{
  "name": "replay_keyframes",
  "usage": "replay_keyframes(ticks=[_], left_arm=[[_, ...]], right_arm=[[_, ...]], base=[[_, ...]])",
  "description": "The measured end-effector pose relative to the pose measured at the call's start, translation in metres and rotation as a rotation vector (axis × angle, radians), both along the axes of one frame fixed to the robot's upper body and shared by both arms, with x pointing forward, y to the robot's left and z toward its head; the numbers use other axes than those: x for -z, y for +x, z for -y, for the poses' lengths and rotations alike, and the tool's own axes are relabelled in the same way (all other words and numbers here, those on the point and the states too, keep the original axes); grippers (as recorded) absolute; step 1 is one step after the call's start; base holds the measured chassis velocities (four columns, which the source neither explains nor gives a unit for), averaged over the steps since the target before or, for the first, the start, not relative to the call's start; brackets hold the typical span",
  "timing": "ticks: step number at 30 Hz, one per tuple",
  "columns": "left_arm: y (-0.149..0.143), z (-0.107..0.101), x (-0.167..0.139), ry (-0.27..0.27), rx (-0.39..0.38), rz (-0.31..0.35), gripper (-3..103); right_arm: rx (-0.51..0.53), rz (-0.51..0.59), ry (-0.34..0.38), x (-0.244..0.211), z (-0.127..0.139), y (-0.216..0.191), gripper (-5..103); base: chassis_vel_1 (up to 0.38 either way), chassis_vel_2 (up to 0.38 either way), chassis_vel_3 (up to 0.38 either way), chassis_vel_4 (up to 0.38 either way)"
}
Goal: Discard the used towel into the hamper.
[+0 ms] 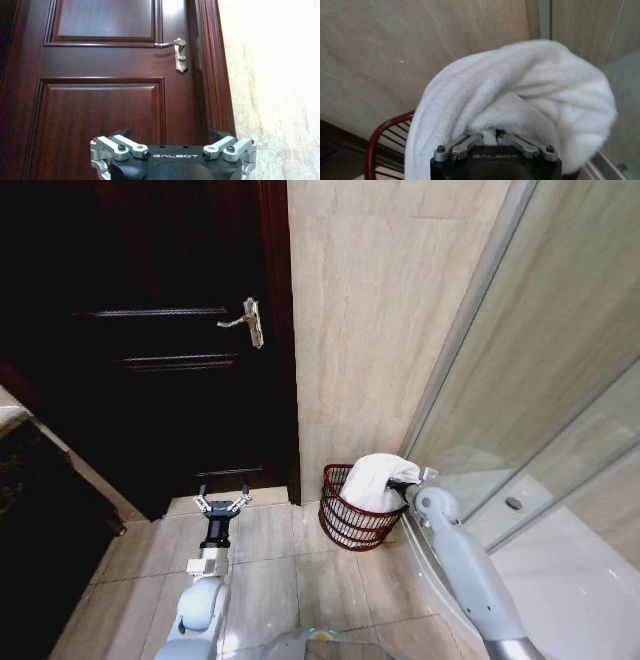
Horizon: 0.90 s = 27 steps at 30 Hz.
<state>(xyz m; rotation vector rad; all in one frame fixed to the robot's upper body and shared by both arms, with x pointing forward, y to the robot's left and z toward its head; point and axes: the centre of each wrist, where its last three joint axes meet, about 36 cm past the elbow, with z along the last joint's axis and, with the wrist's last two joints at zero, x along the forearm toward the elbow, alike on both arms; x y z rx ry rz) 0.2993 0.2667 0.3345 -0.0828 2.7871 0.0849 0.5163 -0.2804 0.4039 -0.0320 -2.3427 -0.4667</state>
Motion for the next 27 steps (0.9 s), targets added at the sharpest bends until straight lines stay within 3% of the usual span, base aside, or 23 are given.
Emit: replay_keyframes(ticks=[8, 11, 13, 14, 16, 18, 20, 23, 25, 26, 27], left_arm=[[0.001, 0.000, -0.001, 0.002, 0.000, 0.000, 100], [0.003, 0.000, -0.002, 0.000, 0.002, 0.006, 100], [0.004, 0.001, -0.003, -0.001, 0.002, 0.007, 100], [0.005, 0.001, -0.003, -0.002, 0.003, 0.009, 100], [0.006, 0.000, -0.004, -0.002, 0.004, 0.011, 100], [0.009, 0.000, -0.004, -0.003, 0.006, 0.012, 100], [0.009, 0.000, -0.004, -0.004, 0.007, 0.012, 100], [0.011, 0.001, -0.003, -0.014, 0.014, 0.006, 100], [0.011, 0.001, -0.002, -0.015, 0.016, 0.004, 100], [0.012, 0.002, 0.001, -0.014, 0.020, -0.002, 100], [0.012, 0.002, 0.002, -0.015, 0.022, -0.005, 100]], right_arm=[[-0.006, -0.042, 0.028, 0.020, -0.009, 0.010, 3], [-0.016, -0.053, 0.021, 0.022, -0.017, 0.007, 16], [-0.018, -0.052, 0.019, 0.020, -0.019, 0.006, 16], [-0.023, -0.044, 0.011, 0.015, -0.021, 0.005, 27], [-0.026, -0.038, 0.004, 0.011, -0.022, 0.003, 27], [-0.036, -0.021, -0.011, 0.002, -0.023, 0.000, 43], [-0.037, -0.017, -0.012, 0.000, -0.022, -0.001, 43], [-0.038, -0.009, -0.014, -0.009, -0.023, -0.010, 60], [-0.040, -0.008, -0.016, -0.009, -0.023, -0.012, 60], [-0.041, -0.001, -0.019, -0.011, -0.023, -0.016, 71], [-0.040, 0.009, -0.029, -0.014, -0.022, -0.019, 71]], base=[[0.000, 0.000, 0.000, 0.000], [0.000, 0.000, 0.000, 0.000], [0.000, 0.000, 0.000, 0.000], [0.000, 0.000, 0.000, 0.000], [0.000, 0.000, 0.000, 0.000], [0.000, 0.000, 0.000, 0.000], [0.000, 0.000, 0.000, 0.000], [0.000, 0.000, 0.000, 0.000], [0.000, 0.000, 0.000, 0.000], [0.000, 0.000, 0.000, 0.000], [0.000, 0.000, 0.000, 0.000]])
